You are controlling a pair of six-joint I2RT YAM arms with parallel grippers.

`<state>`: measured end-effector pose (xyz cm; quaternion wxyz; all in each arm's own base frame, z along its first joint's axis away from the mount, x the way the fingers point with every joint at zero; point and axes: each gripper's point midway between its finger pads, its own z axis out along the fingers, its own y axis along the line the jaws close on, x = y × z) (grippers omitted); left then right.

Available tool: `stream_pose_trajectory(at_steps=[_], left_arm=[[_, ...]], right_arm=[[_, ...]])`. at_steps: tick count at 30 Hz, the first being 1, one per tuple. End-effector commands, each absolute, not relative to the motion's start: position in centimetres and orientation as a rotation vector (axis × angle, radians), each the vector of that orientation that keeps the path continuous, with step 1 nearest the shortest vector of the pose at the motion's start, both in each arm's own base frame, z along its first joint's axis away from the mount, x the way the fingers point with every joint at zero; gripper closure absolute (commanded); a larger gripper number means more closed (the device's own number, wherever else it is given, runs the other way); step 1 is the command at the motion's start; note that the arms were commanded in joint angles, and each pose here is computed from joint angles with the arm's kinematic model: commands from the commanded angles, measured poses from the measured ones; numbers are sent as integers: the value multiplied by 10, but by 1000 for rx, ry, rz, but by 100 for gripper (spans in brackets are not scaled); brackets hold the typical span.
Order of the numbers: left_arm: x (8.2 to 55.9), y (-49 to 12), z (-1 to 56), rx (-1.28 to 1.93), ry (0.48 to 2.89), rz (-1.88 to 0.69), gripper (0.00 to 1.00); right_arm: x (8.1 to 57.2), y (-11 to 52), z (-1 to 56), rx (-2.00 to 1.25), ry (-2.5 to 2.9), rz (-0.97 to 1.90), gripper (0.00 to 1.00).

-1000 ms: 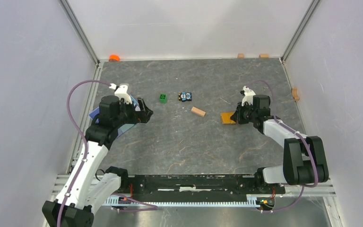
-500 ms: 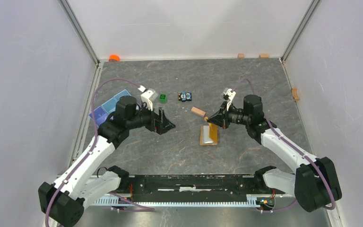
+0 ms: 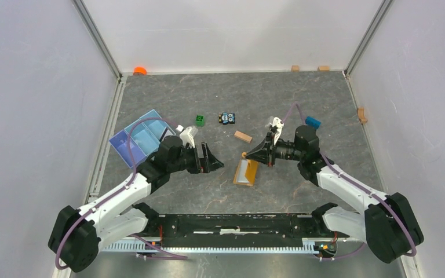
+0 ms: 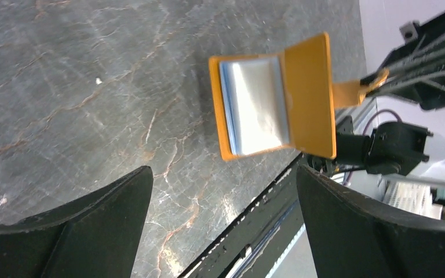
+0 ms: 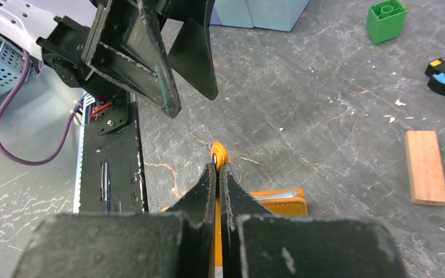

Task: Put the credit cards into the card holder
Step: Place the card holder at the center of the board.

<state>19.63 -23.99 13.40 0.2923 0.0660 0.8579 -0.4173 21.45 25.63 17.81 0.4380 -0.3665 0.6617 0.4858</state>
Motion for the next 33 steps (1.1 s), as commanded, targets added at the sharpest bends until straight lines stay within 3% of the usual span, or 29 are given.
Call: stream_pose_trajectory(at_steps=[1,6,15,23,33], left_arm=[[219,-238,154,-33,2144,-1135,0],[216,-239,131,-2,2226,-1098,0],[215,-272,115,39,2260,-1183,10],[208,-323,94,108,2313,-1286,19],[209,-359,86,136,2308,-1398,33]], right_arm=[[220,259,177,-849,1605,1177,100],[218,236,133,-636,1750,1093,100],[222,176,81,-323,2003,762,100],[217,136,46,-201,2226,510,100],[213,131,34,-213,2288,468,100]])
